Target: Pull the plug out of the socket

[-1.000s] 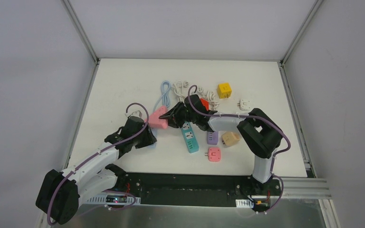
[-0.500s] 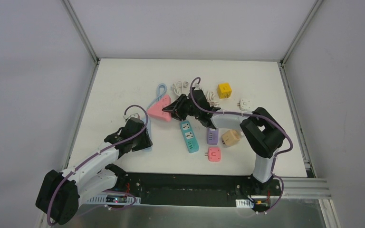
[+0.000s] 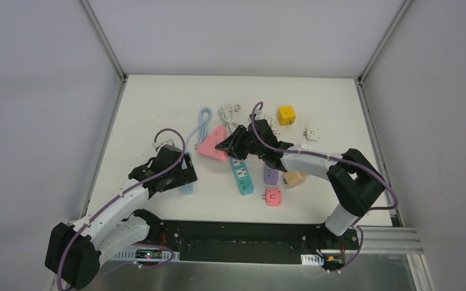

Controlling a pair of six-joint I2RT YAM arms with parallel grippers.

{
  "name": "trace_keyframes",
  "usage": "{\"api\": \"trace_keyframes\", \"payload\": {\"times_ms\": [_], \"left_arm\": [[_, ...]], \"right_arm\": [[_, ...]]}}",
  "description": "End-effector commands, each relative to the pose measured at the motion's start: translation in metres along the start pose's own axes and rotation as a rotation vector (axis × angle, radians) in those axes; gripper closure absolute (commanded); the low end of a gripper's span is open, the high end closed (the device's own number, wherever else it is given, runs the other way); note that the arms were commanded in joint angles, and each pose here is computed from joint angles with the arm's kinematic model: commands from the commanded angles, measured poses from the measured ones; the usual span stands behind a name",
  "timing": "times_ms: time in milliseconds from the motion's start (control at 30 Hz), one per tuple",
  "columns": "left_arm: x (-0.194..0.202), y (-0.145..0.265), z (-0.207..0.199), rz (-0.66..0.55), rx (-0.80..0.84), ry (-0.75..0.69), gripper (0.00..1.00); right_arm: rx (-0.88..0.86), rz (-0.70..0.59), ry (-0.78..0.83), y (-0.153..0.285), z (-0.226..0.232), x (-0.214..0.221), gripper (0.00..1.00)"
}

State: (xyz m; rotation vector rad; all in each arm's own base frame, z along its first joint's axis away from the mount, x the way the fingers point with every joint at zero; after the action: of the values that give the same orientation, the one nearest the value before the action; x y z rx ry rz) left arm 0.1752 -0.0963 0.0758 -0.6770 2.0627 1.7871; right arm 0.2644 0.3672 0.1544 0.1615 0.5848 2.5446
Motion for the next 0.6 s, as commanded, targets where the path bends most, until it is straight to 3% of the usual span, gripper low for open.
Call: {"api": "trace_keyframes", "payload": {"times_ms": [0,267,567], "left_arm": [[-0.023,0.022,0.002,-0.069,-0.033,0.019,0.01],[-0.041,0.064,0.032,-0.235,-0.156,0.09,0.01],[-0.046,0.083,0.032,-0.301,-0.103,0.106,0.01]], "right_arm": [[0.01,0.072,0.06,0.006,-0.004,0.026,1.0],[0.079,0.14,0.057,-0.007,-0.029,0.048,0.96],[0.153,0.149,0.024,-0.012,-0.052,0.05,0.61]]}}
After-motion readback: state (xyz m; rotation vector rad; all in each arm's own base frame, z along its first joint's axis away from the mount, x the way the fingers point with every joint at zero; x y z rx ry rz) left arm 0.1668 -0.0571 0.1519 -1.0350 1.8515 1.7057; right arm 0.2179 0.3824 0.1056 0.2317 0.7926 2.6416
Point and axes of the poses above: each gripper's point midway between its finger pads, its own y axis back along the fingers, its own z axis along the line the jaws close on, x = y × z, the point moved 3 cm from there along y, back along the fingers, and after that the axes turned 12 degrees about -y, right-handed, at the moved point
